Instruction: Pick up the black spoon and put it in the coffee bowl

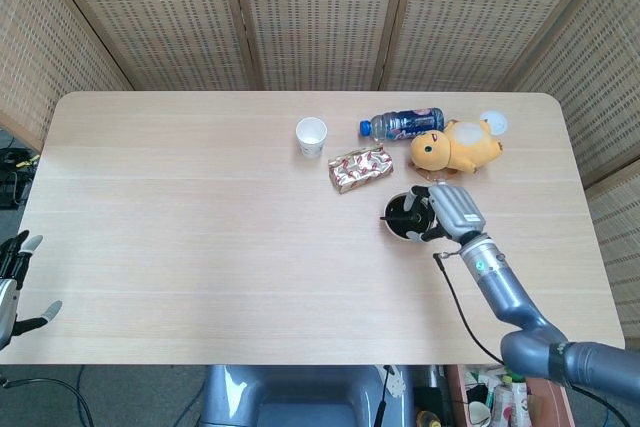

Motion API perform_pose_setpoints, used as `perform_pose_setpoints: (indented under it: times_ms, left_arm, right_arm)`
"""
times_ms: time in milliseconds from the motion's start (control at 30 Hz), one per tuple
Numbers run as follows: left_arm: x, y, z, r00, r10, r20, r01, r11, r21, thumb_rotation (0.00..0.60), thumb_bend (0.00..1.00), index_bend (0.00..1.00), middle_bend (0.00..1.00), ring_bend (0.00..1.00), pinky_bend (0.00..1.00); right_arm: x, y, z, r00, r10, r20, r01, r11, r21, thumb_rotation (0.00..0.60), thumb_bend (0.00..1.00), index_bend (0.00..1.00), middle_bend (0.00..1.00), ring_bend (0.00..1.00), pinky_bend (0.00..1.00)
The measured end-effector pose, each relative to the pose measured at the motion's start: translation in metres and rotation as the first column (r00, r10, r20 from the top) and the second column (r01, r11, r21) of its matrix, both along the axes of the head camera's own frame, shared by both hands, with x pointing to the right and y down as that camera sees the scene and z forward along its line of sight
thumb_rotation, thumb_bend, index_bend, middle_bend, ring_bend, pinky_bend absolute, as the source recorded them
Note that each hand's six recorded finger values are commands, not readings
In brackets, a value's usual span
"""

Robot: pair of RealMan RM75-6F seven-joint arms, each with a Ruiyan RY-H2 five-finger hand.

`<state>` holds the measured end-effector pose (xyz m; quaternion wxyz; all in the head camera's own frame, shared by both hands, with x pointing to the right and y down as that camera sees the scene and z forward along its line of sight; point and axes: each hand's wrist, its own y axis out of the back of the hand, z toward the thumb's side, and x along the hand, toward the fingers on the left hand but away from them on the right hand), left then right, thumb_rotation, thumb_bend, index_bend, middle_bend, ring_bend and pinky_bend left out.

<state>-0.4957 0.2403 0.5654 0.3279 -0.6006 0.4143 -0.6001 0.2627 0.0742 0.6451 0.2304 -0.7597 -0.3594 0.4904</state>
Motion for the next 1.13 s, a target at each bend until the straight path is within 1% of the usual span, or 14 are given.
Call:
perform_pose_setpoints:
  times_ms: [67,167,233,267,300,333,367,467,533,567,667,867,1000,1133]
  left_arm:
    - [0.000,0.001,-0.002,1.000,0.002,0.003,-0.002,1.000,0.006,0.600,0.22,0.00,0.00,0.00,0.00]
    - [-0.001,0.001,-0.004,1.000,0.001,0.006,-0.001,1.000,0.013,0.600,0.22,0.00,0.00,0.00,0.00]
    - [0.000,0.000,-0.006,1.000,0.003,0.006,-0.003,1.000,0.018,0.600,0.22,0.00,0.00,0.00,0.00]
    - [0.001,0.001,-0.007,1.000,0.007,0.006,-0.007,1.000,0.021,0.600,0.22,0.00,0.00,0.00,0.00]
    - [0.001,0.001,-0.007,1.000,0.009,0.006,-0.009,1.000,0.023,0.600,0.22,0.00,0.00,0.00,0.00]
    - [0.002,0.001,-0.008,1.000,0.012,0.006,-0.012,1.000,0.024,0.600,0.22,0.00,0.00,0.00,0.00]
    - [0.004,0.002,-0.008,1.000,0.019,0.006,-0.019,1.000,0.024,0.600,0.22,0.00,0.00,0.00,0.00]
    - [0.010,0.005,-0.006,0.999,0.044,0.001,-0.044,0.999,0.019,0.600,0.22,0.00,0.00,0.00,0.00]
    - [0.013,0.007,-0.005,0.998,0.056,-0.003,-0.056,0.998,0.016,0.600,0.22,0.00,0.00,0.00,0.00]
    - [0.014,0.008,-0.005,0.998,0.060,0.000,-0.060,0.998,0.017,0.600,0.22,0.00,0.00,0.00,0.00]
    - [0.016,0.009,-0.005,0.998,0.069,0.012,-0.069,0.997,0.022,0.600,0.22,0.00,0.00,0.00,0.00]
    - [0.025,0.013,-0.004,0.996,0.091,0.004,-0.091,0.996,0.020,0.600,0.22,0.00,0.00,0.00,0.00]
    - [0.027,0.013,-0.004,0.995,0.096,0.000,-0.096,0.995,0.019,0.600,0.22,0.00,0.00,0.00,0.00]
    - [0.028,0.010,-0.006,0.995,0.099,0.002,-0.099,0.995,0.022,0.600,0.22,0.00,0.00,0.00,0.00]
  right_arm:
    - [0.009,0.005,-0.009,1.000,-0.002,-0.026,0.004,0.998,0.065,0.600,0.05,0.51,0.53,0.58,0.83]
    - [0.023,0.014,-0.022,0.997,-0.002,-0.072,0.014,0.986,0.164,0.600,0.09,0.51,0.48,0.51,0.75]
    - [0.031,0.023,-0.030,0.995,0.002,-0.101,0.021,0.976,0.219,0.600,0.16,0.51,0.42,0.42,0.63]
    - [0.037,0.031,-0.035,0.993,0.006,-0.121,0.024,0.968,0.249,0.600,0.18,0.51,0.39,0.38,0.58]
    - [0.042,0.038,-0.039,0.991,0.010,-0.136,0.027,0.963,0.266,0.600,0.19,0.51,0.36,0.33,0.51]
    - [0.047,0.045,-0.041,0.988,0.013,-0.154,0.030,0.961,0.276,0.600,0.19,0.50,0.33,0.29,0.46]
    - [0.053,0.056,-0.043,0.984,0.014,-0.179,0.037,0.959,0.281,0.600,0.19,0.49,0.32,0.27,0.43]
    - [0.066,0.078,-0.046,0.972,0.017,-0.234,0.050,0.958,0.282,0.600,0.19,0.43,0.26,0.20,0.35]
    - [0.073,0.091,-0.047,0.965,0.021,-0.262,0.052,0.961,0.270,0.600,0.19,0.40,0.22,0.16,0.31]
    - [0.077,0.100,-0.048,0.961,0.022,-0.276,0.052,0.965,0.258,0.600,0.19,0.38,0.21,0.14,0.29]
    - [0.085,0.115,-0.053,0.950,0.025,-0.311,0.052,0.970,0.238,0.600,0.19,0.37,0.20,0.13,0.27]
    - [0.098,0.136,-0.060,0.935,0.054,-0.349,0.028,0.974,0.225,0.600,0.19,0.37,0.19,0.12,0.27]
    - [0.104,0.144,-0.064,0.930,0.083,-0.357,0.003,0.972,0.233,0.600,0.19,0.37,0.19,0.12,0.27]
    - [0.110,0.145,-0.067,0.924,0.113,-0.364,-0.016,0.966,0.259,0.600,0.19,0.37,0.19,0.12,0.27]
